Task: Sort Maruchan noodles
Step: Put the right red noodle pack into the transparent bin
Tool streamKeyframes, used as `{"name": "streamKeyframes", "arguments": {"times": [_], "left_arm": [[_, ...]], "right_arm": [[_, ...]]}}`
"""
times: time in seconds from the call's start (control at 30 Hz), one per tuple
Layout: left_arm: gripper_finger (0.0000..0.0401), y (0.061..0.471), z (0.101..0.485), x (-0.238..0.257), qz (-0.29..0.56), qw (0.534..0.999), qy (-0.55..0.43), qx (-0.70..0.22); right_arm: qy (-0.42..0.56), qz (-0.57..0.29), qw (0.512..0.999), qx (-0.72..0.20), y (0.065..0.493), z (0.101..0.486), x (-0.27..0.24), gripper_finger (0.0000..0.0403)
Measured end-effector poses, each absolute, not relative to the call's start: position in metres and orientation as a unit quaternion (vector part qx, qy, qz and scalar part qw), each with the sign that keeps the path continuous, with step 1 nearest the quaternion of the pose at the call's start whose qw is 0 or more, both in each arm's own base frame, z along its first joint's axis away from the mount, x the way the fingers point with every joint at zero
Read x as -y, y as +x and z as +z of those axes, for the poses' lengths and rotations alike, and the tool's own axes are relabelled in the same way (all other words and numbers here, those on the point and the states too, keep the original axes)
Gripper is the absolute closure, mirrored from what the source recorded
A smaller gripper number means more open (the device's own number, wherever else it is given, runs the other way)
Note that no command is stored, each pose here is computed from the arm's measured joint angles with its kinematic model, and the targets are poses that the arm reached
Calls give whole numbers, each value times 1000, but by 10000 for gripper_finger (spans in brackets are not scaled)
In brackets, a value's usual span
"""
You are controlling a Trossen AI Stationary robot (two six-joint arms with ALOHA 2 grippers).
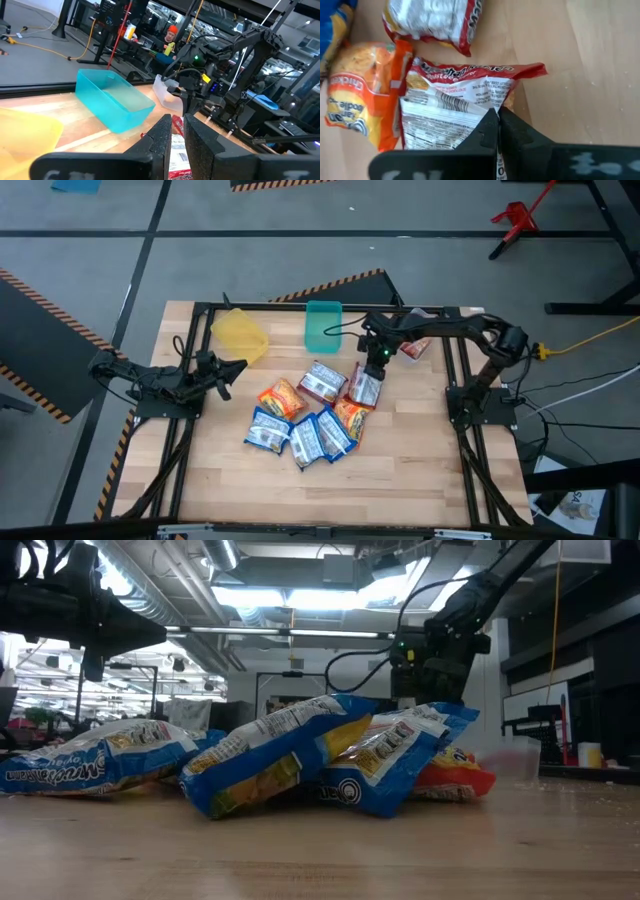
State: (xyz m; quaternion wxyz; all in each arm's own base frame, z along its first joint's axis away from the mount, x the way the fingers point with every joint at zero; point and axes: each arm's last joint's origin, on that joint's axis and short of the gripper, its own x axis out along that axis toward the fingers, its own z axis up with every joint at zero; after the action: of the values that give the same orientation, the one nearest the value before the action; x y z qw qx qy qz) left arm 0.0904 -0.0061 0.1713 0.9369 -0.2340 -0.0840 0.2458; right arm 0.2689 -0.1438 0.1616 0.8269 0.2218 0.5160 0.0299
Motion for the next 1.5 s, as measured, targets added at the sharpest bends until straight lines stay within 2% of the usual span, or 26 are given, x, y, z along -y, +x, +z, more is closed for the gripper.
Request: {"name": "streamKeyframes", "arguments": {"times": [0.27,0.77,1.2,1.37,1.5], "left_arm": [[357,90,171,6,246,939,-225,81],[357,90,171,6,245,940,-224,81],[357,90,171,6,245,940,-224,81],[357,90,171,6,245,940,-224,81],[357,90,171,6,245,940,-224,81]], "right_arm": [[211,6,848,-486,261,191,141,403],[225,-97,862,-444,217,246,145,403],[193,-272,831,-445,180,278,130,403],[210,-249,841,-432,178,282,126,395],[160,-180,851,-467,188,276,115,346]]}}
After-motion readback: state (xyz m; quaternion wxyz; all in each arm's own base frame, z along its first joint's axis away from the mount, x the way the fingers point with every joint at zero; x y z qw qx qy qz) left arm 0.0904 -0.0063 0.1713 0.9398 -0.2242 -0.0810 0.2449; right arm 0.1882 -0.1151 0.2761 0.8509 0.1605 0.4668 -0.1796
